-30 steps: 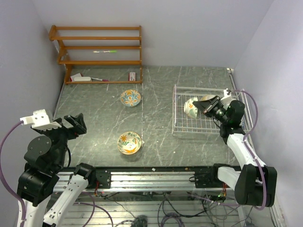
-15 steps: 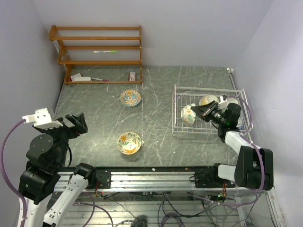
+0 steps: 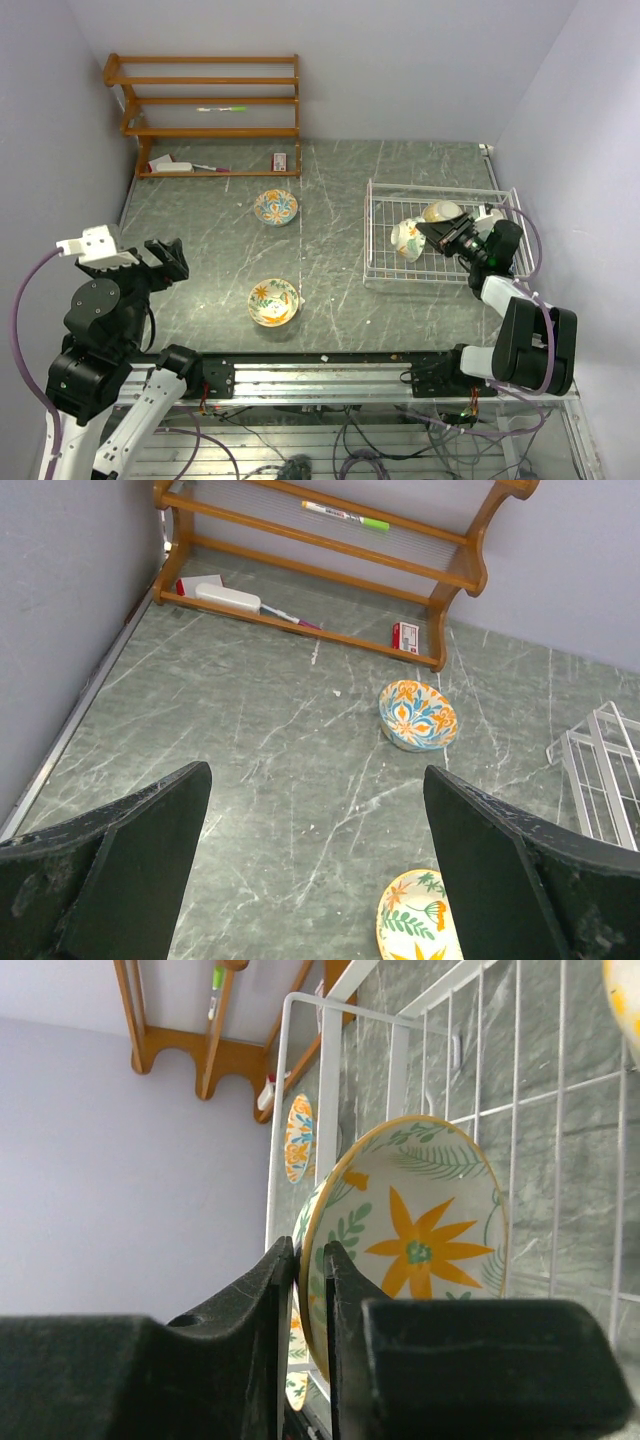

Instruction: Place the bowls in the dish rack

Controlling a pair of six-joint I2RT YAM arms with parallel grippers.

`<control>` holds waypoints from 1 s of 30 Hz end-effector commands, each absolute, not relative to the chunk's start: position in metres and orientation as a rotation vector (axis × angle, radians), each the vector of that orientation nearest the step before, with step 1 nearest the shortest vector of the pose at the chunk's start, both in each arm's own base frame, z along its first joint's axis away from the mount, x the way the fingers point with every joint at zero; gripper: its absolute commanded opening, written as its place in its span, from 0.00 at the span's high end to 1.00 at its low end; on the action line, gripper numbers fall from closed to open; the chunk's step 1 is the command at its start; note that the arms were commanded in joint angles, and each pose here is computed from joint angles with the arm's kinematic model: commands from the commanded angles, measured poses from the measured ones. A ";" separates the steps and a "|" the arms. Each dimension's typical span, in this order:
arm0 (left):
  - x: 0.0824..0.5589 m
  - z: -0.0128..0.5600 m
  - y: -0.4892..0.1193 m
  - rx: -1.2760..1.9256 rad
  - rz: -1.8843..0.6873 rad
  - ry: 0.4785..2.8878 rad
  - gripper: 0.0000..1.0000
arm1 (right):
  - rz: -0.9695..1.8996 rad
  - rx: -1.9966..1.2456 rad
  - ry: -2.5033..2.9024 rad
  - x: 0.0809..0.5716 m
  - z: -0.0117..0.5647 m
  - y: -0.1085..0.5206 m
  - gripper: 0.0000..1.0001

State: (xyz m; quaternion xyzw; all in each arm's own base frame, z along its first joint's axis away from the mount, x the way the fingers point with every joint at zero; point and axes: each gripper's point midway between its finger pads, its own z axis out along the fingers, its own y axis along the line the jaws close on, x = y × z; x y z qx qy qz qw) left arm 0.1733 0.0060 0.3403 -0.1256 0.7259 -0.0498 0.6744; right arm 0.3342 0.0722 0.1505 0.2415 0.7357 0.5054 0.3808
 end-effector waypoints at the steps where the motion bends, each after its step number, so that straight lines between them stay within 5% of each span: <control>1: 0.180 0.342 0.002 -0.271 -0.122 1.624 0.02 | 1.229 0.748 2.010 0.316 0.101 0.065 0.82; 22: 0.188 0.327 -0.005 -0.259 -0.133 1.647 0.02 | 0.984 0.733 2.097 0.306 0.094 0.038 0.76; 30: 0.190 0.327 -0.006 -0.254 -0.133 1.648 0.02 | 0.813 0.651 2.117 0.307 0.113 0.022 0.56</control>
